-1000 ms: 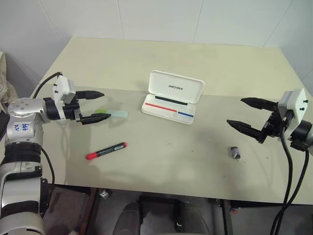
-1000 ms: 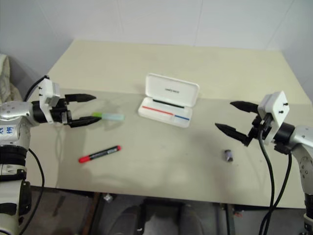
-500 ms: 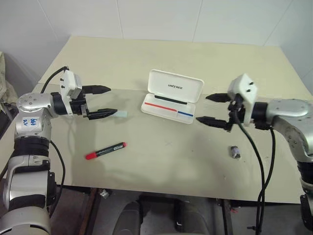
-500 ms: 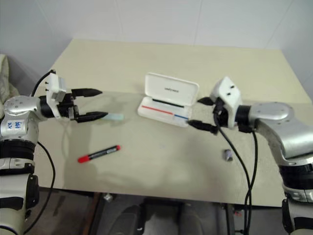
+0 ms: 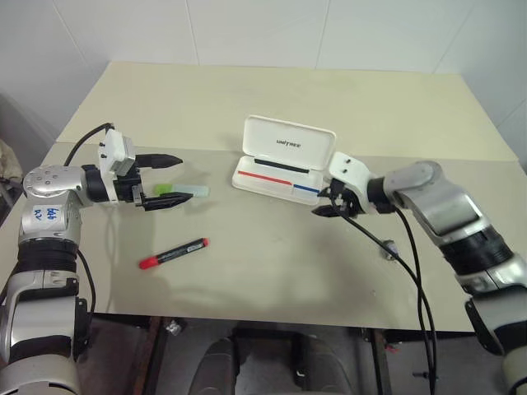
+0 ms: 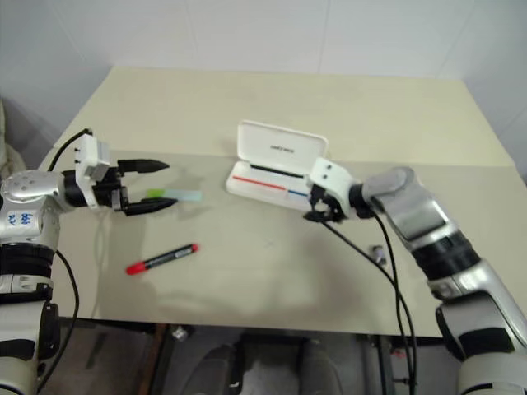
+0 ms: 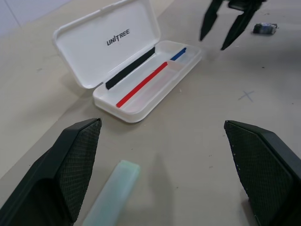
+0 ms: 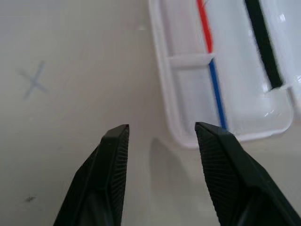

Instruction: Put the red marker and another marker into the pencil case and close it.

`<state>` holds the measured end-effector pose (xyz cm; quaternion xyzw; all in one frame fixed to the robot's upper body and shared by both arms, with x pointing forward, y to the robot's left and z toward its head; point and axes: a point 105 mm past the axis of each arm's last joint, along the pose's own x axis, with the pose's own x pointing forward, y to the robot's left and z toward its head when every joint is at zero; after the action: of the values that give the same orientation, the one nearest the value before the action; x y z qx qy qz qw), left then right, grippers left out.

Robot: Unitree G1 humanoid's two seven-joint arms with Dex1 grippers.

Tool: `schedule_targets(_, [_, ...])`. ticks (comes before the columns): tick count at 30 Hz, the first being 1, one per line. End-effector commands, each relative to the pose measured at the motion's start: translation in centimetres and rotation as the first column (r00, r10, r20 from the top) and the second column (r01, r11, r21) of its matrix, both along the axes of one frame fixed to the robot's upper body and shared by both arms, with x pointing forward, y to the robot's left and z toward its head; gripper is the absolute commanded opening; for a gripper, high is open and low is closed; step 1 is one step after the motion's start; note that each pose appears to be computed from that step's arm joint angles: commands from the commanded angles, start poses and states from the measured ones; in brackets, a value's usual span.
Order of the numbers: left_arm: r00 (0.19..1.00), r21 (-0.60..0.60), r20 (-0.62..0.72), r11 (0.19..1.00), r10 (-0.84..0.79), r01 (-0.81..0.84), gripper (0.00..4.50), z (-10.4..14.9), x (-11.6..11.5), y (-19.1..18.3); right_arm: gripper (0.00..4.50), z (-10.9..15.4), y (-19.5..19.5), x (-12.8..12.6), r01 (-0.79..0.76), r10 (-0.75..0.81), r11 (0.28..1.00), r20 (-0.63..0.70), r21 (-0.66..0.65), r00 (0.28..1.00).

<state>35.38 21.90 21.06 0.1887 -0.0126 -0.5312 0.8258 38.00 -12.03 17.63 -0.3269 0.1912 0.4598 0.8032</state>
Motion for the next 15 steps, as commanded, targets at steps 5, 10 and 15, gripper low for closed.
schedule_targets(5, [0.999, -0.003, 0.052, 1.0, 0.004, -0.004, 4.5, 1.2, -0.9, 0.1, 2.31, 0.4, 0.7, 2.4, -0.023, 0.026, 0.997, 0.039, -0.068, 0.999])
schedule_targets(10, [0.998, -0.012, 0.06, 1.0, 0.009, -0.008, 4.5, 1.2, -1.1, 0.1, 2.31, -0.3, 1.7, 2.2, -0.073, 0.074, 0.994, 0.013, -0.086, 0.997])
schedule_targets(15, [0.997, -0.028, 0.076, 0.999, 0.02, -0.018, 4.5, 1.3, -1.0, -0.2, 2.31, -1.5, 3.3, 1.4, -0.125, 0.124, 0.987, -0.015, -0.099, 0.992])
